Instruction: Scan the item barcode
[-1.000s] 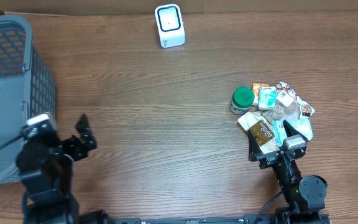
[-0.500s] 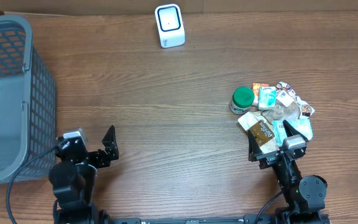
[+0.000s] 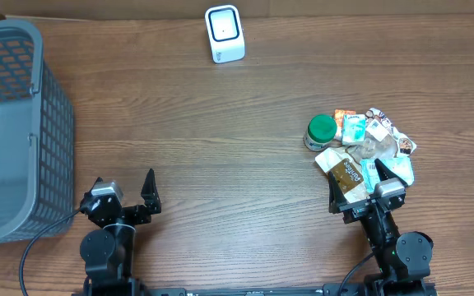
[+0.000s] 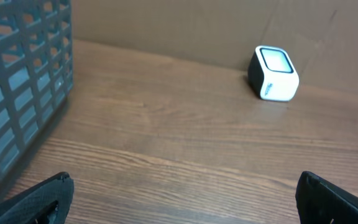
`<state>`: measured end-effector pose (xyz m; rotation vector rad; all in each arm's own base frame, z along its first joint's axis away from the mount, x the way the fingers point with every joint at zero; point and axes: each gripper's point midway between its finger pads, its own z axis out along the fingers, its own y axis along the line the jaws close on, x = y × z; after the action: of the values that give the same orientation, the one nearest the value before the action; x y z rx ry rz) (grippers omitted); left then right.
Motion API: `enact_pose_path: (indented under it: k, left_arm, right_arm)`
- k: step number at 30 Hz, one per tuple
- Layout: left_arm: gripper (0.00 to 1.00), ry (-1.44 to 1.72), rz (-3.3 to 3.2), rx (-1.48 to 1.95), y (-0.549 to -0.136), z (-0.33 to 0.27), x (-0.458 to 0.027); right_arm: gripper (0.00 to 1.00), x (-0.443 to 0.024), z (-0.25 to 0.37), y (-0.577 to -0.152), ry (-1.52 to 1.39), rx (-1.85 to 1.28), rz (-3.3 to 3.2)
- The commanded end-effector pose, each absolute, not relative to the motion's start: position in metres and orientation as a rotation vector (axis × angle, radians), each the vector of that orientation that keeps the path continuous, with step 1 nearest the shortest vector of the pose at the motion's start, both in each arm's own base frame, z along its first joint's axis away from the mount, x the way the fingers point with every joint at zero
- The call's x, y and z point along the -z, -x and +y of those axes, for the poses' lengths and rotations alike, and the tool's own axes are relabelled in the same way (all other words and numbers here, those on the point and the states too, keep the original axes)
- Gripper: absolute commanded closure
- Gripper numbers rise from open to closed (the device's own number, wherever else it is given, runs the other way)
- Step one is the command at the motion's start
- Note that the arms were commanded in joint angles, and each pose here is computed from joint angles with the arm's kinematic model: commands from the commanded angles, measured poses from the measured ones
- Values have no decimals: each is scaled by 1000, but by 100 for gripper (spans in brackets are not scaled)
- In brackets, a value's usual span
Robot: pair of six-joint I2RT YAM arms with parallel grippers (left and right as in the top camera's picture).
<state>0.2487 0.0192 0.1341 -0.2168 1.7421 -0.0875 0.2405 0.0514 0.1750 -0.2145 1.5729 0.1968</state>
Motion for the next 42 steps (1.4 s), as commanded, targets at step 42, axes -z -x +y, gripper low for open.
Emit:
enact_pose_path:
  k: [42]
  left_arm:
    - [0,227,1631,30,-244,30,-156]
  right_arm:
    - [0,-173,48,-241,198,-186,1570]
